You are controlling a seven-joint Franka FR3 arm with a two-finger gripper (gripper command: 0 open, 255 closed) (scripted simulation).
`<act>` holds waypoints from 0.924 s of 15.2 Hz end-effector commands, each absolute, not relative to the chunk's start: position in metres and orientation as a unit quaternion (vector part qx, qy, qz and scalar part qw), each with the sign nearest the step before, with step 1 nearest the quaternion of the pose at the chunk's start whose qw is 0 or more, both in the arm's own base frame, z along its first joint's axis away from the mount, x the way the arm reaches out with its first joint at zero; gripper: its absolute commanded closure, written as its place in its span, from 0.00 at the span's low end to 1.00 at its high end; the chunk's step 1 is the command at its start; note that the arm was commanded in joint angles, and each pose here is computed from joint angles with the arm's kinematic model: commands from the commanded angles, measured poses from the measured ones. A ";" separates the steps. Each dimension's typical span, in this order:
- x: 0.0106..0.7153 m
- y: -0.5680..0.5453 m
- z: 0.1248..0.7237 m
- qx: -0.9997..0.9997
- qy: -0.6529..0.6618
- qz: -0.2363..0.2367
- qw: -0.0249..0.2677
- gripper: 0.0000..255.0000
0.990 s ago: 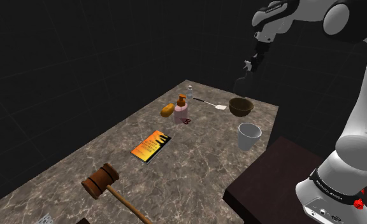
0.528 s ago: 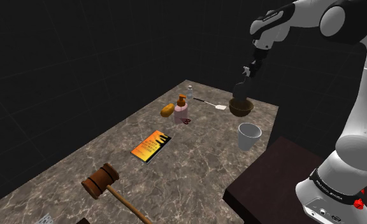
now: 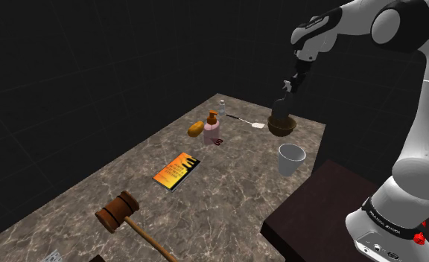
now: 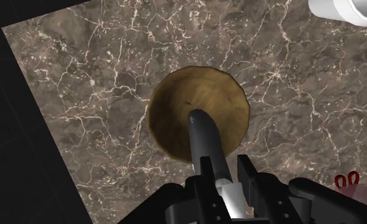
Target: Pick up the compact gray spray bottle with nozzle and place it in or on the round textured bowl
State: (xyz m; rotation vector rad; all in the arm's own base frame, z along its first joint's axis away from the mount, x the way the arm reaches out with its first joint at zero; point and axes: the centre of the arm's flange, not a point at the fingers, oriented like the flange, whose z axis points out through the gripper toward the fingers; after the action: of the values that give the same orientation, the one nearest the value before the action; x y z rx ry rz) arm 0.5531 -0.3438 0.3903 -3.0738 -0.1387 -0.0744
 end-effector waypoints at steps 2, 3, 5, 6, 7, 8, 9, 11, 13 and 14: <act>0.553 -0.344 0.390 -0.998 -0.045 -0.024 0.032 0.00; 0.553 -0.344 0.390 -0.998 -0.045 -0.024 0.032 0.00; 0.553 -0.344 0.390 -0.998 -0.045 -0.024 0.032 0.00; 0.553 -0.344 0.390 -0.998 -0.045 -0.024 0.032 0.00; 0.553 -0.344 0.390 -0.998 -0.045 -0.024 0.032 0.00; 0.553 -0.345 0.404 -0.998 -0.045 -0.024 0.032 0.00; 0.552 -0.346 0.417 -0.998 -0.045 -0.024 0.032 0.00; 0.551 -0.347 0.440 -0.998 -0.045 -0.024 0.032 0.00; 0.551 -0.347 0.440 -0.998 -0.045 -0.024 0.032 0.00; 0.551 -0.347 0.440 -0.998 -0.045 -0.024 0.032 0.00</act>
State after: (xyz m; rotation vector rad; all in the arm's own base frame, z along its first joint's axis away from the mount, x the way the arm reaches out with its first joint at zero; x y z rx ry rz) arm 0.5513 -0.3473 0.4393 -3.0744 -0.1388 -0.0759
